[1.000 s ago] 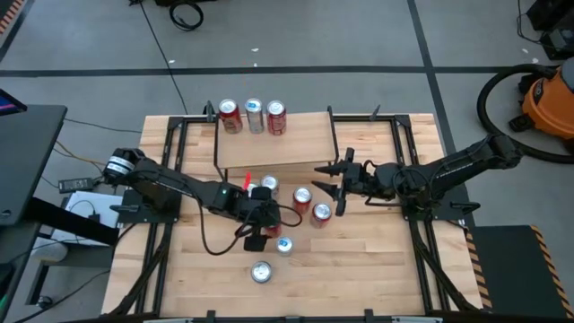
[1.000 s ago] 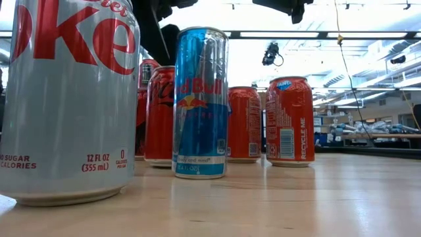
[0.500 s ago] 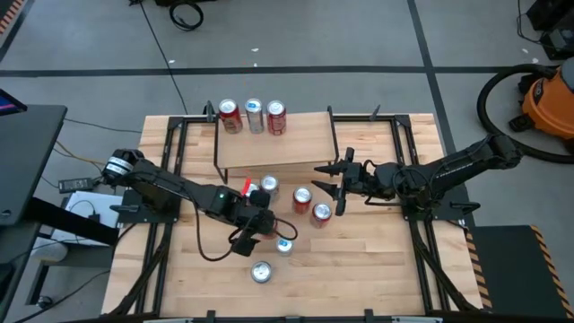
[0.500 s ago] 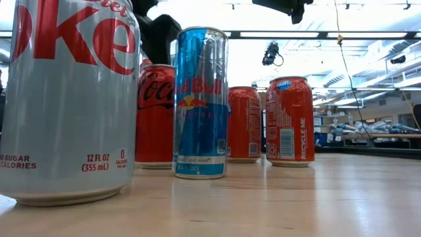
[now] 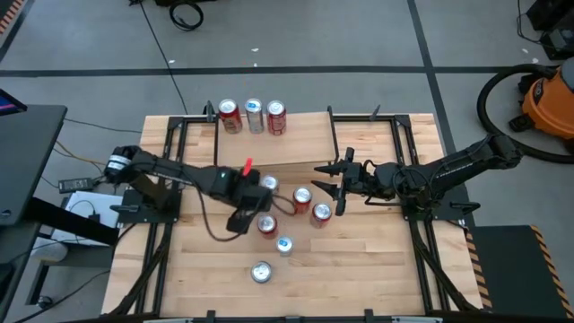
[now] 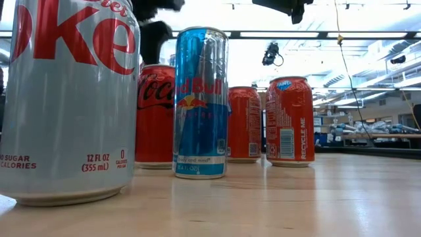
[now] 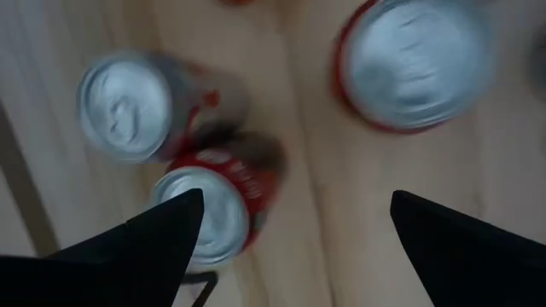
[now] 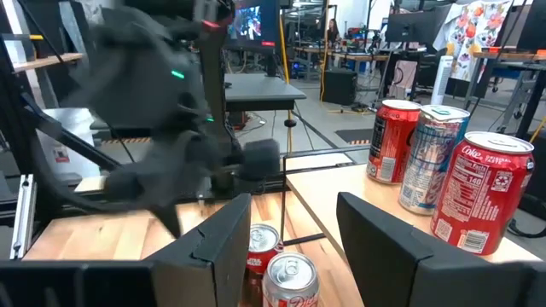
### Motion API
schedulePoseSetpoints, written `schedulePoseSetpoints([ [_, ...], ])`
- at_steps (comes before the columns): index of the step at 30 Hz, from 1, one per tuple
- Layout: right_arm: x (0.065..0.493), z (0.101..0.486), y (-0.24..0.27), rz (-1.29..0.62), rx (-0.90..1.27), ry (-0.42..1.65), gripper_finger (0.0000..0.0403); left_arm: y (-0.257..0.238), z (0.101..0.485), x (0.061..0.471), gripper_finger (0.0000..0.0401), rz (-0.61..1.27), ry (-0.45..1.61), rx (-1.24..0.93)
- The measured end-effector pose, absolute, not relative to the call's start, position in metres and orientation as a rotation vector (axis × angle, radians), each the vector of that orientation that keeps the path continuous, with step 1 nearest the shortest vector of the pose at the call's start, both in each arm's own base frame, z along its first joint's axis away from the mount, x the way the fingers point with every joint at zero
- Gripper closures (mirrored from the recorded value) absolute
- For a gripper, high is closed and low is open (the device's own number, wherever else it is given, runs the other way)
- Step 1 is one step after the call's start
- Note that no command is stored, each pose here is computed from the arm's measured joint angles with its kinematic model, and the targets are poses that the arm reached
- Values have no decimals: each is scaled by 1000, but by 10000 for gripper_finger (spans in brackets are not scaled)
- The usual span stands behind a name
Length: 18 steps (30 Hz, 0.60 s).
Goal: Place canned beverage on shelf
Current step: Put the red black soda can on the shelf
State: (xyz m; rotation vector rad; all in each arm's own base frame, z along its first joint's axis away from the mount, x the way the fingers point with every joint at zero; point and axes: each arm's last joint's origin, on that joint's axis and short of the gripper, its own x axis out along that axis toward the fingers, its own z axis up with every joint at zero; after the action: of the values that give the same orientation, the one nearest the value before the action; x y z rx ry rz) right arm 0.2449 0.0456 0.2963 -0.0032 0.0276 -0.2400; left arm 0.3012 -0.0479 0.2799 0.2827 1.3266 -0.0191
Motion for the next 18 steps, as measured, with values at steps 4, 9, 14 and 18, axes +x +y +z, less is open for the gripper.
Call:
schedulePoseSetpoints([
  [4,245,296,46,-240,-3,28,218,-29,279,303,12,13,1346,266],
  [9,245,296,46,-240,-4,29,218,-14,279,304,12,8,1355,205],
  [14,245,296,46,-234,-4,29,218,-4,279,305,12,24,1354,196],
  [18,245,296,46,-233,-4,29,218,-3,279,304,12,12,1356,212],
])
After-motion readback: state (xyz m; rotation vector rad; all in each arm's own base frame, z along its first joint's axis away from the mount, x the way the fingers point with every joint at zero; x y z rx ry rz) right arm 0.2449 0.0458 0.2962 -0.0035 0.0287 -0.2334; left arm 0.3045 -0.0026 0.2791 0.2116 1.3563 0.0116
